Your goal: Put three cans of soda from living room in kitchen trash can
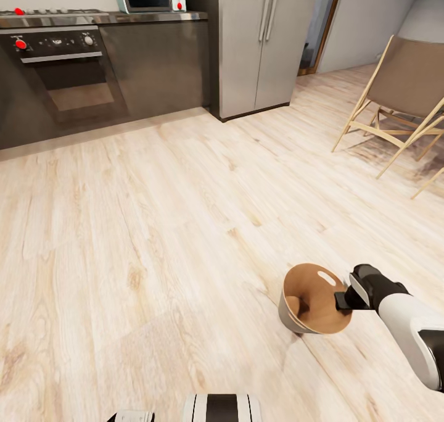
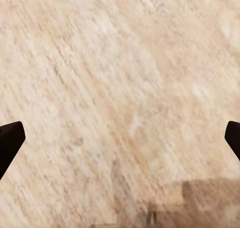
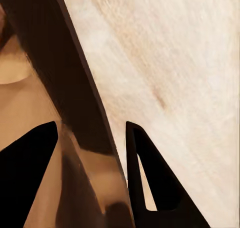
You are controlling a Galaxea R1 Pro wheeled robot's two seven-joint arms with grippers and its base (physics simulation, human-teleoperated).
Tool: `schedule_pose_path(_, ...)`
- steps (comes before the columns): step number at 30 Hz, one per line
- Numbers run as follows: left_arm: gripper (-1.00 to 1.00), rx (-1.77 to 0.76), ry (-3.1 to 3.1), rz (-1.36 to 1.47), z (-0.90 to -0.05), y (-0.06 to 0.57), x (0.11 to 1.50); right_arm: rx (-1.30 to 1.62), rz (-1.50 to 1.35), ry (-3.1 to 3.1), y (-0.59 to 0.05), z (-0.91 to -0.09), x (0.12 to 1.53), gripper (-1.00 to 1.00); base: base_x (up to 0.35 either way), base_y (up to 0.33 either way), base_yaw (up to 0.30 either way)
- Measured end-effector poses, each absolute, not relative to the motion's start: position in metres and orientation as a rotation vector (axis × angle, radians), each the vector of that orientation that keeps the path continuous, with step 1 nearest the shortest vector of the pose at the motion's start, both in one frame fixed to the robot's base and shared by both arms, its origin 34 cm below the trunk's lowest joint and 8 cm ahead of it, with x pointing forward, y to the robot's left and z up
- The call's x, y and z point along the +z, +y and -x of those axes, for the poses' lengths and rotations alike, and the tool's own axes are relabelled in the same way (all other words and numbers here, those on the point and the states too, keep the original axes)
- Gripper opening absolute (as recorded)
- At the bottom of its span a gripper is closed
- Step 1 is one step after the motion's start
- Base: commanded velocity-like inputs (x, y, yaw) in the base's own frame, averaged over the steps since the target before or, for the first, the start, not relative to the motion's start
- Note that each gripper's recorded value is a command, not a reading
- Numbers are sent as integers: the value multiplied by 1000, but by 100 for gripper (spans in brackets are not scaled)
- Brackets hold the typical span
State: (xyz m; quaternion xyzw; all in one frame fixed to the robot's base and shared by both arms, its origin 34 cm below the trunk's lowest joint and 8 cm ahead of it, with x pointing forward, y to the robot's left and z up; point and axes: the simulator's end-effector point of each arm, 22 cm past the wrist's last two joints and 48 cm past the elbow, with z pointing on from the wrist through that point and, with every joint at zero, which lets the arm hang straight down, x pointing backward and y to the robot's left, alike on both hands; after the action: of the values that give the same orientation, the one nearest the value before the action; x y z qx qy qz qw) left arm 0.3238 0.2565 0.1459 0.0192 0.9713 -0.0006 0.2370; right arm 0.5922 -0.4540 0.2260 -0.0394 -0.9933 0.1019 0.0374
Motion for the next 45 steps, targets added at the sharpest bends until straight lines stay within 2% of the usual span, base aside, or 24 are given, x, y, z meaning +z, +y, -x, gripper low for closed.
schedule_pose_path(8, 100, 3, 2638, -53, -333, 258, 153, 244, 183, -3082, -448, -579, 224, -100, 0, 0, 0)
schedule_pose_path(45, 100, 5, 2491, -56, -383, 257, 198, 257, 141, -3243, -439, -597, 281, -100, 0, 0, 0)
